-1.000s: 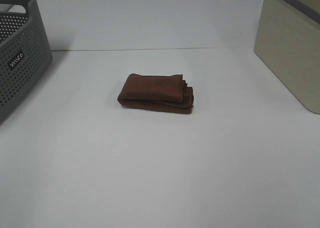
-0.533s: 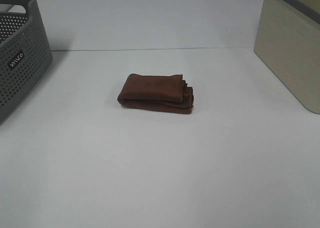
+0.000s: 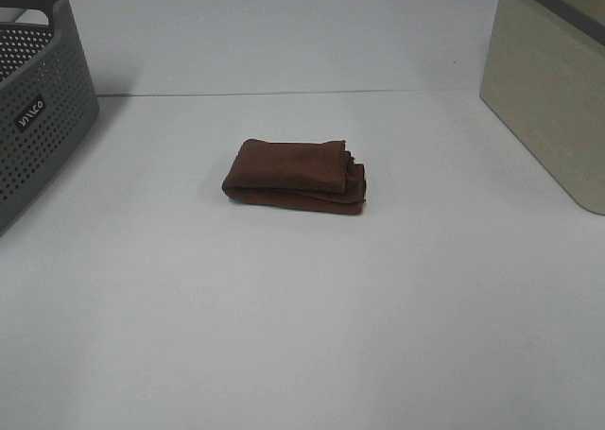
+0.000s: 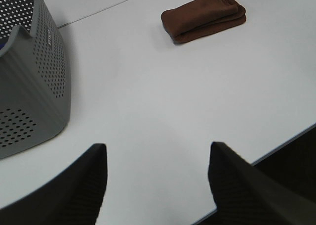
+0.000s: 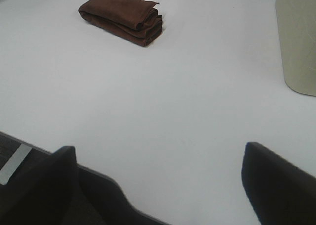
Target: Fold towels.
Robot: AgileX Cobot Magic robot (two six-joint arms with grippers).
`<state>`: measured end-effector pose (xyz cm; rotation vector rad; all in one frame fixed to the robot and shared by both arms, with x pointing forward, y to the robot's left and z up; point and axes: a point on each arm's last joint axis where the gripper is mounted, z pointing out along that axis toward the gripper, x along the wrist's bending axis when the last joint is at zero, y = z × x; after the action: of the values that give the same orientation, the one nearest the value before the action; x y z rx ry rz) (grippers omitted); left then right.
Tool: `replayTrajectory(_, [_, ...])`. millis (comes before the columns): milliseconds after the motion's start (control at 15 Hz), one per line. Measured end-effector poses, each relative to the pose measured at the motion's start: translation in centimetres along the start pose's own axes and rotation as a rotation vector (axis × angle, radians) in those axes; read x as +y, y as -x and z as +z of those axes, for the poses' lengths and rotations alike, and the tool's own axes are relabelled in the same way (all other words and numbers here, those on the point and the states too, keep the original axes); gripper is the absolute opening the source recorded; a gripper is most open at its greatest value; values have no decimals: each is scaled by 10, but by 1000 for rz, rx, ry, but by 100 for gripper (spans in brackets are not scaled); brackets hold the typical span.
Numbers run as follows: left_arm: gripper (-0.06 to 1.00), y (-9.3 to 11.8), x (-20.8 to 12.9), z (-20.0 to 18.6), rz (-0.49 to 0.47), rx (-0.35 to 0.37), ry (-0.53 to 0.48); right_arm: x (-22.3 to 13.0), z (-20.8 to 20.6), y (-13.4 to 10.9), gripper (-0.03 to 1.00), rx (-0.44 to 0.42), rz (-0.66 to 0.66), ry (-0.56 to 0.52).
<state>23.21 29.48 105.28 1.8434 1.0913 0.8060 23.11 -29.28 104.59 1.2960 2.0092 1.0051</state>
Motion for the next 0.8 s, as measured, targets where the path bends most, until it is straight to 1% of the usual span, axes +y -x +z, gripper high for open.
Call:
replayTrajectory(600, [58, 1, 0, -1, -7, -3, 6, 0, 0, 0, 85, 0, -1, 0])
replayTrajectory(667, [58, 1, 0, -1, -14, 11, 5, 0, 0, 0, 85, 0, -1, 0])
replayTrajectory(800, [58, 1, 0, 0, -52, 84, -4, 0, 0, 0, 85, -45, 33, -2])
